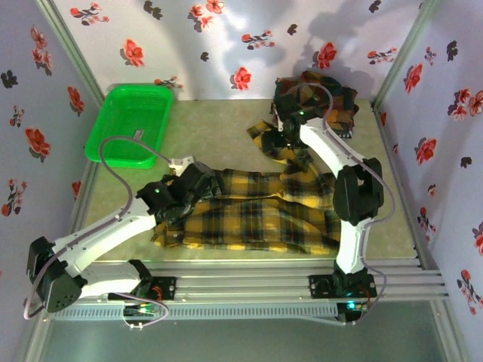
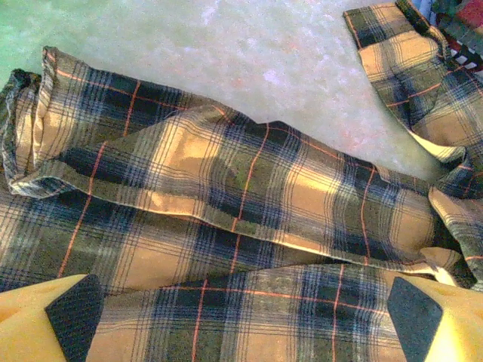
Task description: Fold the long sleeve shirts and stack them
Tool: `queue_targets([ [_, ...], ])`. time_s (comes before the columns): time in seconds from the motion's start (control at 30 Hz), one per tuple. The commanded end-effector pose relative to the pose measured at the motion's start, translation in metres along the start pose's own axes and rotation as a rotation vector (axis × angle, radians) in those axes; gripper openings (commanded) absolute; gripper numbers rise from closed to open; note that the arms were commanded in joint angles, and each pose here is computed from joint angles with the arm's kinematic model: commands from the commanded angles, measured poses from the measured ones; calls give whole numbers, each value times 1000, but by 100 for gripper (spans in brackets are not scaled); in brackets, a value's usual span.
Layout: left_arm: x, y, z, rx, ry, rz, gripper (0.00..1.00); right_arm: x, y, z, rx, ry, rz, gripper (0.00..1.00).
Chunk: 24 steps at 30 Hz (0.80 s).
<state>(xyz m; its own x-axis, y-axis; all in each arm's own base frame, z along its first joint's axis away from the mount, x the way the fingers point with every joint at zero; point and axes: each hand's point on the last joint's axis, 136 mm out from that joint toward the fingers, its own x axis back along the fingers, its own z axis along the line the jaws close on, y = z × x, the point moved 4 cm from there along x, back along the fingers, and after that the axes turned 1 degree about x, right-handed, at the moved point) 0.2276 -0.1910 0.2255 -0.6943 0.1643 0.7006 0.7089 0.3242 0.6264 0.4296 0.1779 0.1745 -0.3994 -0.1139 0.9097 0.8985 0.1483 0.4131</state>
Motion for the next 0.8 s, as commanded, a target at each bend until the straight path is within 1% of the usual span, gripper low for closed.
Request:
queue_targets([
  [0.0,-6,-3,4,10,31,-19,100,-6,16,-6,34,-61,-31,99],
  [0.13,-8,-5,3,14,29,-18,100,-20,25,-8,52,-94,-40,99],
  [0.33,-10,-9,1,16,28,-10,100,-43,35,-6,41,-103,-55,99],
  [0.6,-11,-14,1,24,26,-4,100,-77,38,-4,24,-113,-33,99],
  [0.77,-11,-14,1,27,26,-5,100,-90,39,-5,8,-126,-24,97],
])
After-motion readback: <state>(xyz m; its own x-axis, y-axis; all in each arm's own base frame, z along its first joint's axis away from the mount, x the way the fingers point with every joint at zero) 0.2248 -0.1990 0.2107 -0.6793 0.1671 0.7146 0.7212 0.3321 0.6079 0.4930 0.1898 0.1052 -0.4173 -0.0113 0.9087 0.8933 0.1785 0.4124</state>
